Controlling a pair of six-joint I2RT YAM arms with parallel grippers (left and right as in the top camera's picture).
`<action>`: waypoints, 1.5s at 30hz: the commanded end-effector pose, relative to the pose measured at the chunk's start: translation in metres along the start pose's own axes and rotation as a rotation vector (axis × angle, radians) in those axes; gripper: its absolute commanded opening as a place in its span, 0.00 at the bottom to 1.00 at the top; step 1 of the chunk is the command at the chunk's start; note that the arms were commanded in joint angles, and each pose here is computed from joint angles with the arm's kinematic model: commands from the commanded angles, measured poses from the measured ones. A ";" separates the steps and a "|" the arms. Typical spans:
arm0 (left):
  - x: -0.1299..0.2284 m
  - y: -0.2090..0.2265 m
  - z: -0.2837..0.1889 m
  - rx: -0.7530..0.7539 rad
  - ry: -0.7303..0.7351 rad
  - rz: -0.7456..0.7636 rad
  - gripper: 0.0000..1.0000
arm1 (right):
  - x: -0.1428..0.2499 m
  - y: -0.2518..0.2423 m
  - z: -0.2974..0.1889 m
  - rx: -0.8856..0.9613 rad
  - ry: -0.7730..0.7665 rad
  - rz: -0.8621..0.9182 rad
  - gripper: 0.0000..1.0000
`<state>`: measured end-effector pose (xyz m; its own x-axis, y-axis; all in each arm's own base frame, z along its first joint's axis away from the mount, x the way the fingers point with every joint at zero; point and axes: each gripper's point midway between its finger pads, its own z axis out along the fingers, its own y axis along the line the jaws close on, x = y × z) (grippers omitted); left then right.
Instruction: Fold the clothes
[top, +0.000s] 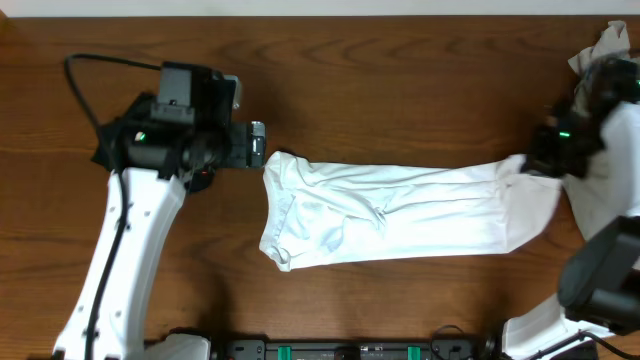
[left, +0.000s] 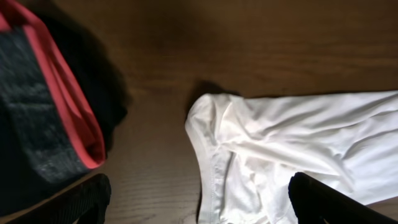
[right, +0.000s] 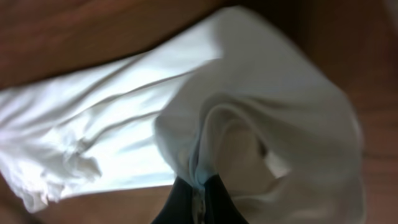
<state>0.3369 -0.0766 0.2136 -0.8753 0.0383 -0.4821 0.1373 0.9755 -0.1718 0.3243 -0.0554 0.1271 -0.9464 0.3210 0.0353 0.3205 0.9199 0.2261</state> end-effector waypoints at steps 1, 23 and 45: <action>-0.014 -0.002 -0.029 -0.004 -0.099 0.008 0.93 | 0.011 0.055 0.005 -0.012 0.012 -0.173 0.01; -0.016 0.000 -0.046 -0.023 -0.150 0.013 0.93 | 0.125 0.247 0.079 -0.049 0.044 -0.599 0.01; 0.017 0.004 -0.042 -0.037 -0.013 -0.077 0.88 | 0.088 0.175 0.126 0.114 0.080 -0.470 0.03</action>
<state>0.3102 -0.0683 0.2388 -0.8604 0.0278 -0.5089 0.1241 0.9799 -0.1562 0.3156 0.1782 0.0870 -0.9842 -0.1650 -0.0647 -0.1745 0.9664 0.1887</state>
